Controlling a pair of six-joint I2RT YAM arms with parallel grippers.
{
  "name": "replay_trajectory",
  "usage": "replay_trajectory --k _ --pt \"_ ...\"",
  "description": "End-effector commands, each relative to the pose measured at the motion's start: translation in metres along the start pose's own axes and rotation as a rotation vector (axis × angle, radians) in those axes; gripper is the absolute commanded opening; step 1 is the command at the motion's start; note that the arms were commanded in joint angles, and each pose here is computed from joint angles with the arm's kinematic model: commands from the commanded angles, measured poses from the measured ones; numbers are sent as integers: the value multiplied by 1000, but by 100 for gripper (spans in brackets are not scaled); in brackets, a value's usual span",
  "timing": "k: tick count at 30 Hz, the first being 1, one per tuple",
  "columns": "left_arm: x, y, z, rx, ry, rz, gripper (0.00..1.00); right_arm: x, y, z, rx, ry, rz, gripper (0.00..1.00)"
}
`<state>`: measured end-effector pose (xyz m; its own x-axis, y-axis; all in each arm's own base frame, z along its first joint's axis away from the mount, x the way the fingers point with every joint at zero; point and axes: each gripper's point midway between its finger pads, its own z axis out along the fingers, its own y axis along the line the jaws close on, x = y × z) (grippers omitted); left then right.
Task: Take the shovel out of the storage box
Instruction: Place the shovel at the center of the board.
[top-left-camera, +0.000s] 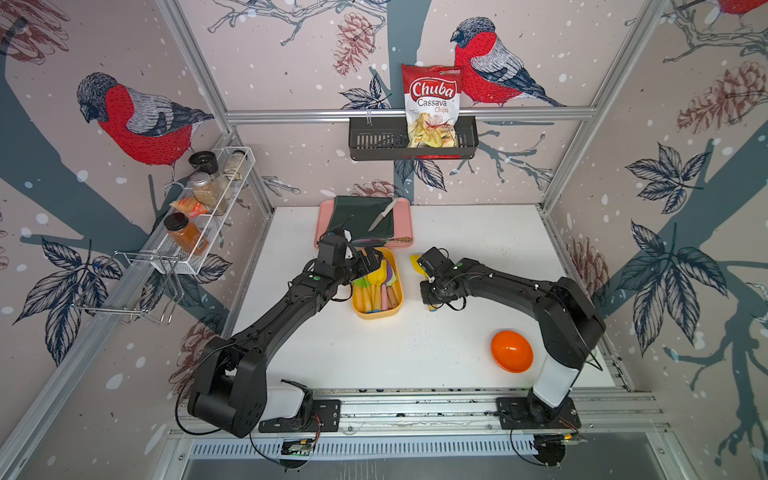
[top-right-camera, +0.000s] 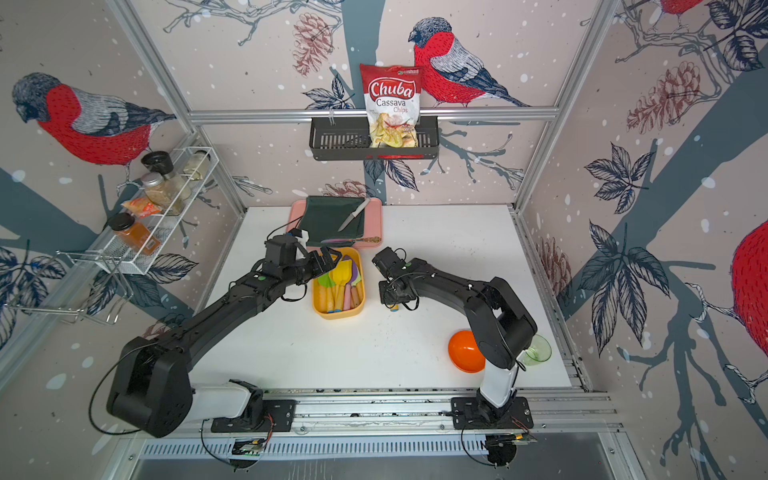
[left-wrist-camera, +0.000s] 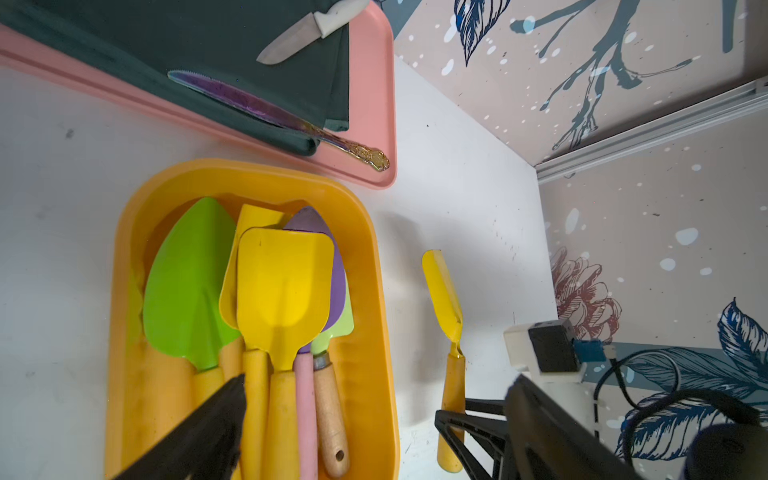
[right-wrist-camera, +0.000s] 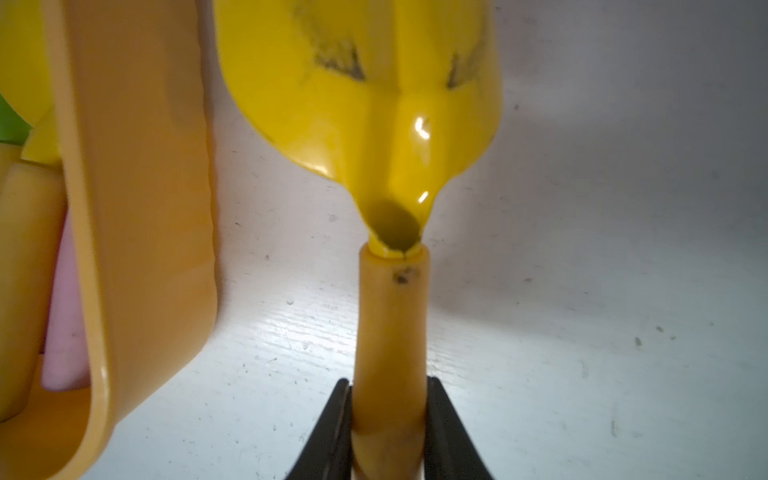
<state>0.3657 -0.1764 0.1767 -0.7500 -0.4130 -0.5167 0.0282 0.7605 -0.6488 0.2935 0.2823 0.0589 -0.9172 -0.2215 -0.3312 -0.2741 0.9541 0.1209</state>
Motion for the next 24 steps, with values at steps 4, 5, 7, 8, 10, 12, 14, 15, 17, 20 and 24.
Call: replay_trajectory --k 4,5,7,8,10,12,14,15,17,20,24 --pt "4 4 4 -12 22 23 98 7 -9 14 101 73 20 20" --pt "6 5 5 -14 27 21 98 7 -8 16 100 79 19 20" --pt "8 7 6 -18 35 23 98 6 -4 19 96 90 21 20" --pt "8 7 7 -17 36 22 98 5 -3 19 96 95 21 20" --pt "11 9 9 -18 44 22 98 2 1 21 101 104 17 21" --pt "12 10 10 -20 52 19 98 1 3 24 105 122 19 21" --pt "14 11 11 -20 59 17 98 1 4 29 121 148 14 21" --pt "14 11 11 -20 58 17 98 1 4 30 129 155 15 21" --pt "15 13 12 -25 62 18 98 2 4 33 134 164 19 21" --pt "16 13 12 -29 67 23 98 2 7 35 133 179 23 23" --pt "16 14 12 -31 69 25 98 2 10 38 142 200 26 26"
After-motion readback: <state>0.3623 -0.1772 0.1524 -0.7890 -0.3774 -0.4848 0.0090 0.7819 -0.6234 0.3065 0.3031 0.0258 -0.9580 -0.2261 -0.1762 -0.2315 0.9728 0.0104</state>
